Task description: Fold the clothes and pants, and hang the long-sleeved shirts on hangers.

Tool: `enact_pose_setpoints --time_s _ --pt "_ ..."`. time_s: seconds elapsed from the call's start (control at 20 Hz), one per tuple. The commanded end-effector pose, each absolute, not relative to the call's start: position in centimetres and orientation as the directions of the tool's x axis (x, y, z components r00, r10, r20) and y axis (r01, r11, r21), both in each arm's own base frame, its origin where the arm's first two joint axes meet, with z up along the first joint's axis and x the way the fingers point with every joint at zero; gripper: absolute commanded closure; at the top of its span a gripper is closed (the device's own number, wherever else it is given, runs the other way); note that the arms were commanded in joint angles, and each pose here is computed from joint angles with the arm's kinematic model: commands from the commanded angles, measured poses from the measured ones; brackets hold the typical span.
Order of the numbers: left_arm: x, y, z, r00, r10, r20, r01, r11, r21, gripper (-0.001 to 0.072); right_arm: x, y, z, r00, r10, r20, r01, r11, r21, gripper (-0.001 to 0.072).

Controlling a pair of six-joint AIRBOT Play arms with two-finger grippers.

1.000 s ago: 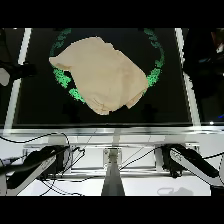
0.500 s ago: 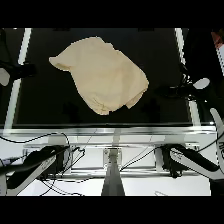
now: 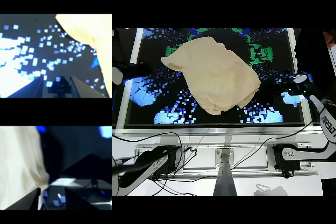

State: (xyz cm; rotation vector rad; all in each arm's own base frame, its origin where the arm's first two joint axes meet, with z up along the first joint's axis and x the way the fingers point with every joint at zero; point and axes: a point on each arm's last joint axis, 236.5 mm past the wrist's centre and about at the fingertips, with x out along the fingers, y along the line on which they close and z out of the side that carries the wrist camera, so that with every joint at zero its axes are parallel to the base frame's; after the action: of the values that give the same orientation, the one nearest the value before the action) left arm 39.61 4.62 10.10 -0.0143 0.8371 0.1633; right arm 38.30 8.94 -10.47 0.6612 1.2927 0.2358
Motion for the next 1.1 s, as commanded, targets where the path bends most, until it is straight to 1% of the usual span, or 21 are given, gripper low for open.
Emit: enact_pose_setpoints --time_s 0.0,0.1,0.15,0.2,0.25,0.3,0.35,0.4,0.5,0.55,0.6,0.65,0.7,0.75,0.8,0.9,1.05 --pt "40.0 3.2 8.2 0.628 0.074 -0.775 -0.149 0.988 -0.027 0.0333 40.3 11.4 -11.1 0.280 0.518 -0.808 0.114 0.818 0.564 0.0343" --pt "40.4 1.9 6.5 0.597 0.018 -0.802 -0.153 0.984 -0.092 0.0331 41.4 12.3 -10.7 0.310 0.502 -0.807 0.072 0.834 0.547 0.0344" --pt "40.6 1.5 5.4 0.576 -0.003 -0.818 -0.157 0.981 -0.115 0.0263 41.9 12.5 -10.5 0.324 0.495 -0.806 0.058 0.840 0.539 0.0344" --pt "40.8 1.1 4.3 0.554 -0.021 -0.832 -0.163 0.978 -0.133 0.0108 42.2 12.6 -10.3 0.338 0.488 -0.805 0.052 0.844 0.534 0.0345" --pt "40.9 0.5 2.9 0.526 -0.045 -0.849 -0.171 0.973 -0.158 -0.0001 42.6 12.4 -10.3 0.351 0.478 -0.805 0.047 0.850 0.525 0.0347" --pt "40.8 0.0 1.6 0.496 -0.068 -0.866 -0.180 0.967 -0.179 -0.0001 42.8 12.2 -10.3 0.361 0.468 -0.807 0.045 0.855 0.516 0.0376" --pt "40.8 -0.5 0.2 0.459 -0.091 -0.884 -0.192 0.961 -0.199 0.0000 43.1 11.9 -10.3 0.373 0.455 -0.809 0.043 0.862 0.505 0.0477" --pt "40.7 -1.0 -1.3 0.425 -0.115 -0.898 -0.205 0.954 -0.219 0.0000 43.2 11.8 -10.4 0.377 0.450 -0.809 0.042 0.865 0.501 0.0498" --pt "40.6 -2.4 -4.2 0.360 -0.177 -0.916 -0.243 0.930 -0.276 0.0000 43.5 11.8 -10.2 0.391 0.452 -0.802 0.052 0.859 0.509 0.0501" --pt "40.6 -3.3 -5.6 0.329 -0.218 -0.919 -0.268 0.911 -0.313 0.0001 43.6 11.8 -10.1 0.395 0.453 -0.799 0.056 0.856 0.514 0.0520" --pt "40.5 -4.4 -6.9 0.298 -0.263 -0.918 -0.277 0.896 -0.346 0.0002 43.7 11.8 -10.1 0.398 0.451 -0.799 0.054 0.858 0.511 0.0520" --pt "40.4 -5.4 -8.1 0.269 -0.299 -0.916 -0.268 0.890 -0.369 0.0003 43.7 11.8 -10.1 0.398 0.449 -0.800 0.052 0.860 0.508 0.0536" --pt "40.2 -6.7 -9.3 0.239 -0.336 -0.911 -0.254 0.884 -0.393 0.0004 43.7 11.8 -10.1 0.398 0.449 -0.800 0.051 0.860 0.508 0.0619" --pt "40.0 -7.8 -10.2 0.216 -0.367 -0.905 -0.232 0.881 -0.412 0.0011 43.7 11.8 -10.1 0.397 0.449 -0.800 0.051 0.860 0.508 0.0683" --pt "39.9 -9.0 -10.9 0.200 -0.399 -0.895 -0.204 0.876 -0.436 0.0011 43.7 11.8 -10.1 0.398 0.448 -0.801 0.047 0.861 0.506 0.0702" --pt "40.3 -10.9 -11.5 0.207 -0.442 -0.873 -0.169 0.863 -0.476 0.0011 43.8 11.8 -9.6 0.406 0.448 -0.796 -0.031 0.878 0.478 0.0702" --pt "42.0 -12.1 -11.5 0.271 -0.445 -0.854 -0.159 0.854 -0.495 0.0014 44.8 11.2 -7.3 0.445 0.424 -0.789 -0.141 0.903 0.406 0.0703"
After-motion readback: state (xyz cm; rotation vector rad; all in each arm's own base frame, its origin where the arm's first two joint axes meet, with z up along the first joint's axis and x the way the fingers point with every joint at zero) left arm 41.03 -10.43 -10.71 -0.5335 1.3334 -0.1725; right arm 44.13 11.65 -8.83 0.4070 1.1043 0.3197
